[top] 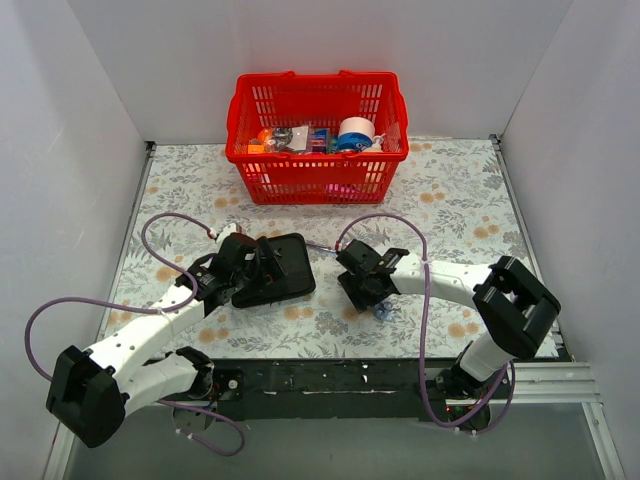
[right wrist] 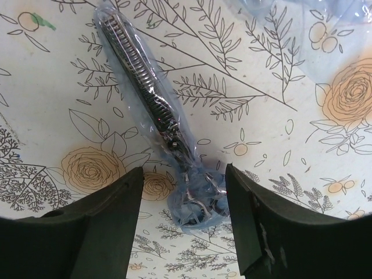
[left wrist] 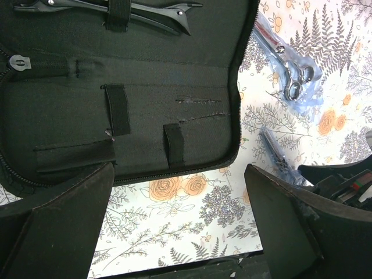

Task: Sort the hair-cutting tools
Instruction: Pick up the scissors from the center of the board, then move the hairdressing tool bag to the center of the board.

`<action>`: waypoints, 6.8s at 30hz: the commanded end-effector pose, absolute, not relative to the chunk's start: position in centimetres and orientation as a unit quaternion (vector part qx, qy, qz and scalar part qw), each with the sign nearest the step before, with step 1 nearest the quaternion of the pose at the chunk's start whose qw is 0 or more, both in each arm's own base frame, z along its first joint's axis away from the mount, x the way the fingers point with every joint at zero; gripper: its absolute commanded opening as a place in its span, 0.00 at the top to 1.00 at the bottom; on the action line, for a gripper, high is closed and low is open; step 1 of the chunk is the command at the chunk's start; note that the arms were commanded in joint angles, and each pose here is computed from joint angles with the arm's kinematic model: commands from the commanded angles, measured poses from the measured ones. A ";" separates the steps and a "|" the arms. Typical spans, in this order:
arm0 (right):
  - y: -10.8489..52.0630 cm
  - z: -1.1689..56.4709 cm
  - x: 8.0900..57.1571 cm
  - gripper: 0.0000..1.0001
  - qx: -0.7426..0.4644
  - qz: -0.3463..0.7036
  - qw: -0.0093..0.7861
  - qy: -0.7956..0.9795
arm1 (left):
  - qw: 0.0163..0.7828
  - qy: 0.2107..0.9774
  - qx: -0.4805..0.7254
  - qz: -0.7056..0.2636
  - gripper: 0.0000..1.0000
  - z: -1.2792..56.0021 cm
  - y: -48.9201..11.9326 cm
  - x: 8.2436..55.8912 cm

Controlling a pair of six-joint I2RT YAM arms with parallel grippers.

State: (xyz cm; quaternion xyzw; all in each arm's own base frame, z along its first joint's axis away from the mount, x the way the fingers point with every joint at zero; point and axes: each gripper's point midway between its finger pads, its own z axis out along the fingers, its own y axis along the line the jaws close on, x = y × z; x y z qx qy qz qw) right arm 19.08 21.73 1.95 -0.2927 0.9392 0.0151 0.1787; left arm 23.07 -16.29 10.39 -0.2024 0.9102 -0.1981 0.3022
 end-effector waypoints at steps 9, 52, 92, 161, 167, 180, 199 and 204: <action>16.0 -1.0 14.8 0.35 -0.268 -0.062 0.099 0.956 | 0.309 0.906 -0.201 -0.206 0.03 11.0 -16.1 22.8; 23.2 8.2 18.2 0.99 -0.441 0.006 0.172 0.881 | 0.240 0.915 -0.315 -0.073 0.05 2.5 -11.6 19.7; 33.3 6.8 23.3 0.99 -0.733 0.062 0.163 0.657 | 0.214 0.888 -0.405 -0.037 0.07 0.9 -9.4 17.1; 31.2 7.9 21.6 0.99 -0.707 0.060 0.215 0.671 | 0.149 0.963 -0.224 0.007 0.16 0.6 -8.7 26.6; 30.3 7.9 21.3 0.99 -0.698 0.051 0.215 0.682 | 0.151 0.958 -0.235 -0.063 0.19 0.1 -11.2 26.1; 28.4 7.8 20.4 0.99 -0.683 0.030 0.216 0.697 | 0.165 0.964 -0.183 -0.099 0.21 -0.7 -16.1 26.3; 27.9 10.6 22.8 0.99 -0.680 -0.010 0.241 0.693 | 0.238 0.953 -0.185 0.040 0.19 4.5 -12.7 27.8; 27.7 10.7 23.2 0.99 -0.685 -0.018 0.236 0.690 | 0.248 0.950 -0.183 0.049 0.17 6.1 -12.0 27.7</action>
